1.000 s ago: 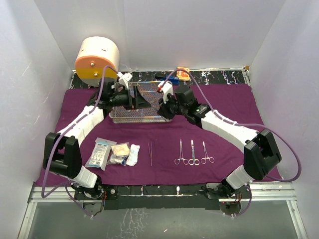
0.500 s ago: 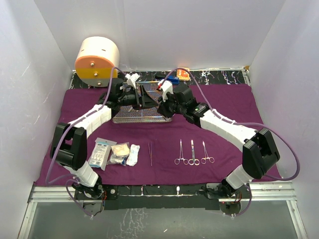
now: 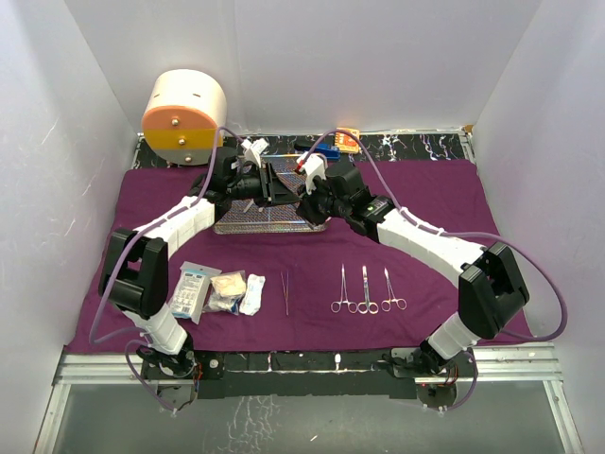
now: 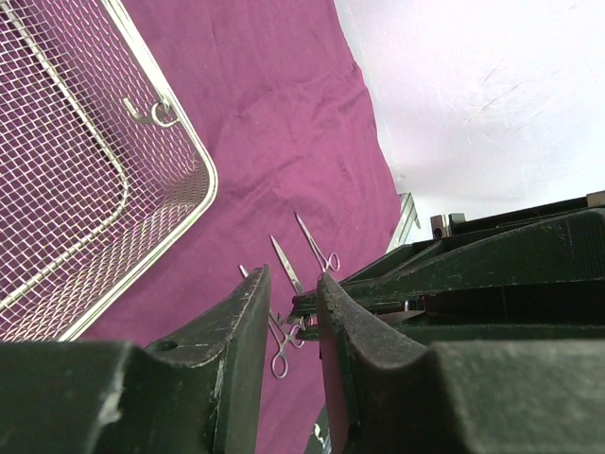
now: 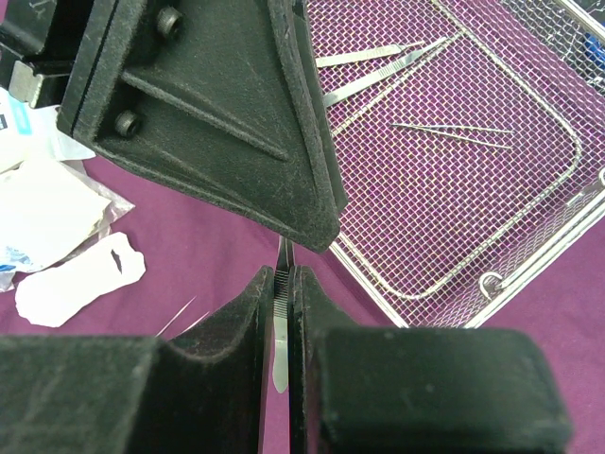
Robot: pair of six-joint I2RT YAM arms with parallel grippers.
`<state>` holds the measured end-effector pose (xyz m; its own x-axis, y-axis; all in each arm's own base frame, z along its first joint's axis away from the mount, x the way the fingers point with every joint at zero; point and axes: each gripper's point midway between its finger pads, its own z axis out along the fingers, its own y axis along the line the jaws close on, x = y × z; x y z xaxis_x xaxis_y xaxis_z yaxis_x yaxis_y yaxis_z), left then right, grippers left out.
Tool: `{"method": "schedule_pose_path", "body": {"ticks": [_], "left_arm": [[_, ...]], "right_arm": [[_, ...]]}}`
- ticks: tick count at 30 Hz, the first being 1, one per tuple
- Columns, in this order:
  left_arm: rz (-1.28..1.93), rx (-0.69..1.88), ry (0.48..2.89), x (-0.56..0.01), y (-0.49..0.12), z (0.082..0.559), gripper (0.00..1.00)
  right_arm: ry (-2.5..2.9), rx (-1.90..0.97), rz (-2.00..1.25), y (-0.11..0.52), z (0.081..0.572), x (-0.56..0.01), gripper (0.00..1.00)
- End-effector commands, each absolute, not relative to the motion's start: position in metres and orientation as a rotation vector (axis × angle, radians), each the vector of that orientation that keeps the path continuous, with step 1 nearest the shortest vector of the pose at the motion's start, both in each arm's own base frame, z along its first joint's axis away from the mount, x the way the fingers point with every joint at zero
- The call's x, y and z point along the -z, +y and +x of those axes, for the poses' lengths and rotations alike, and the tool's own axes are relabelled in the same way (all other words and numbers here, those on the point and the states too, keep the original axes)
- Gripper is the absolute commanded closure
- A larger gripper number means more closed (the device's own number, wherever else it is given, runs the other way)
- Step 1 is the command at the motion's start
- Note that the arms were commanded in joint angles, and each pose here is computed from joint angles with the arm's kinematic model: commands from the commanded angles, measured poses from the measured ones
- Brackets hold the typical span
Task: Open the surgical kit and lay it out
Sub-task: Place the medical item in the surgical kit.
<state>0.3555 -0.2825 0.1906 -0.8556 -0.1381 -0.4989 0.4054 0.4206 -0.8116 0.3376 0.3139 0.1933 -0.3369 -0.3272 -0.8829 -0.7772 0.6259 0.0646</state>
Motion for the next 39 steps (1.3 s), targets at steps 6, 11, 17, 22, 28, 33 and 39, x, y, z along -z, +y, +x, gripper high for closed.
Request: {"method": "schedule_pose_path", "body": {"ticks": [6, 11, 17, 22, 28, 33, 39], "left_arm": [[0.272, 1.458, 2.148, -0.206, -0.288, 0.356, 0.84], [0.327, 1.459, 2.114, -0.21, -0.289, 0.356, 1.0], [0.583, 1.454, 1.97, -0.225, -0.291, 0.345, 1.0], [0.798, 1.466, 1.841, -0.231, -0.291, 0.328, 1.0], [0.999, 1.552, 1.662, -0.249, -0.29, 0.299, 1.0], [1.088, 1.603, 1.579, -0.259, -0.289, 0.286, 1.0], [1.112, 1.628, 1.549, -0.263, -0.288, 0.281, 1.0]], "right_arm": [[1.838, -0.611, -0.832, 0.322, 0.349, -0.224, 1.0], [1.842, -0.632, -0.84, 0.324, 0.346, -0.222, 1.0], [1.826, -0.685, -0.889, 0.323, 0.334, -0.222, 0.7], [1.799, -0.795, -0.937, 0.313, 0.319, -0.229, 0.45], [1.756, -1.049, -0.996, 0.303, 0.292, -0.234, 0.32], [1.7, -1.266, -1.052, 0.312, 0.263, -0.236, 0.47], [1.677, -1.354, -1.054, 0.317, 0.255, -0.237, 0.53]]}}
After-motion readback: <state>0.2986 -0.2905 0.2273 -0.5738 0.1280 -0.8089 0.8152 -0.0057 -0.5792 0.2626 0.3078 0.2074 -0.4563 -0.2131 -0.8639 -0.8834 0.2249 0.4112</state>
